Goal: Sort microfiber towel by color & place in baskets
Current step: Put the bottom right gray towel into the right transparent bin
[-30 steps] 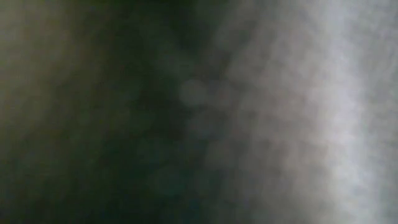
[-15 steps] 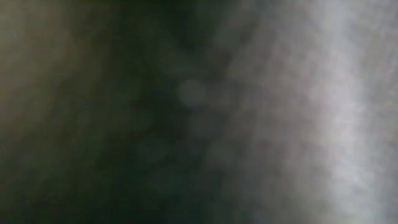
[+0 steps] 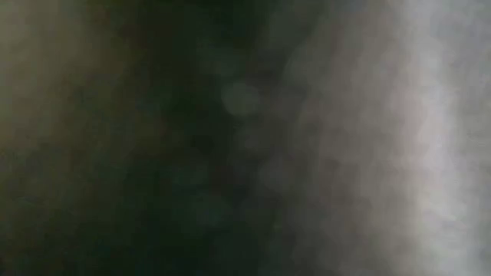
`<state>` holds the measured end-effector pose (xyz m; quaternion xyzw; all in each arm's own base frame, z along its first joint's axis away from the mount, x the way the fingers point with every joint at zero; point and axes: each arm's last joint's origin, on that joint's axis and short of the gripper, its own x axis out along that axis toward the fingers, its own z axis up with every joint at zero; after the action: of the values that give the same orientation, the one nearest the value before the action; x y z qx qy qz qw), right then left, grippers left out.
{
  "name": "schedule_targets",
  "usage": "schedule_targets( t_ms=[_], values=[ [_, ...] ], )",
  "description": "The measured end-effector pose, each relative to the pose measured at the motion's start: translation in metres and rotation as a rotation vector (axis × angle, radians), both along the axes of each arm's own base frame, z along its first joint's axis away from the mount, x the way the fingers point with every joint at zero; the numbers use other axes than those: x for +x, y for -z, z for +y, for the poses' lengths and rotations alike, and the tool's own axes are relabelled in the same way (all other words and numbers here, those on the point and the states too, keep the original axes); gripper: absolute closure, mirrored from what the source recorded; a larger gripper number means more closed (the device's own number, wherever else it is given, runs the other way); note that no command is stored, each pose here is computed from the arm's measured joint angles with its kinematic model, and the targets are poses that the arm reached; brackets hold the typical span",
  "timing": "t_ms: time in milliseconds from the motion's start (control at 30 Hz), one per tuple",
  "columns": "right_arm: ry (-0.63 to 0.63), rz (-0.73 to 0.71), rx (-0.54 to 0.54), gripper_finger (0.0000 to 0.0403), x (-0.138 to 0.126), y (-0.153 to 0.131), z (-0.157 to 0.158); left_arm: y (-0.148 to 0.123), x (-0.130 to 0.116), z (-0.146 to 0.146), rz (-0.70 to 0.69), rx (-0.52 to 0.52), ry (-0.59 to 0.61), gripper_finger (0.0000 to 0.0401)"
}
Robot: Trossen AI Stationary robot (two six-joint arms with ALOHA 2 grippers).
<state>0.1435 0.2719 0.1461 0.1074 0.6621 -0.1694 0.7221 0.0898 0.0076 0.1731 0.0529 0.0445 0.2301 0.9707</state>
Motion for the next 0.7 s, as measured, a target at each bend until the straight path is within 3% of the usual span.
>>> schedule_targets(
  t_ms=[200,533,700],
  values=[
    [-0.016,-0.003,0.002,0.0206,-0.001,0.0038,-0.0019,0.0,0.0,0.0,0.0,0.0,0.0,0.0138],
    [-0.046,-0.001,-0.01,0.0384,-0.001,0.005,-0.0028,0.0,0.0,0.0,0.0,0.0,0.0,0.0138],
    [-0.038,-0.002,-0.003,0.0386,0.0008,0.0042,-0.0024,0.0,0.0,0.0,0.0,0.0,0.0,0.0138]
  ],
)
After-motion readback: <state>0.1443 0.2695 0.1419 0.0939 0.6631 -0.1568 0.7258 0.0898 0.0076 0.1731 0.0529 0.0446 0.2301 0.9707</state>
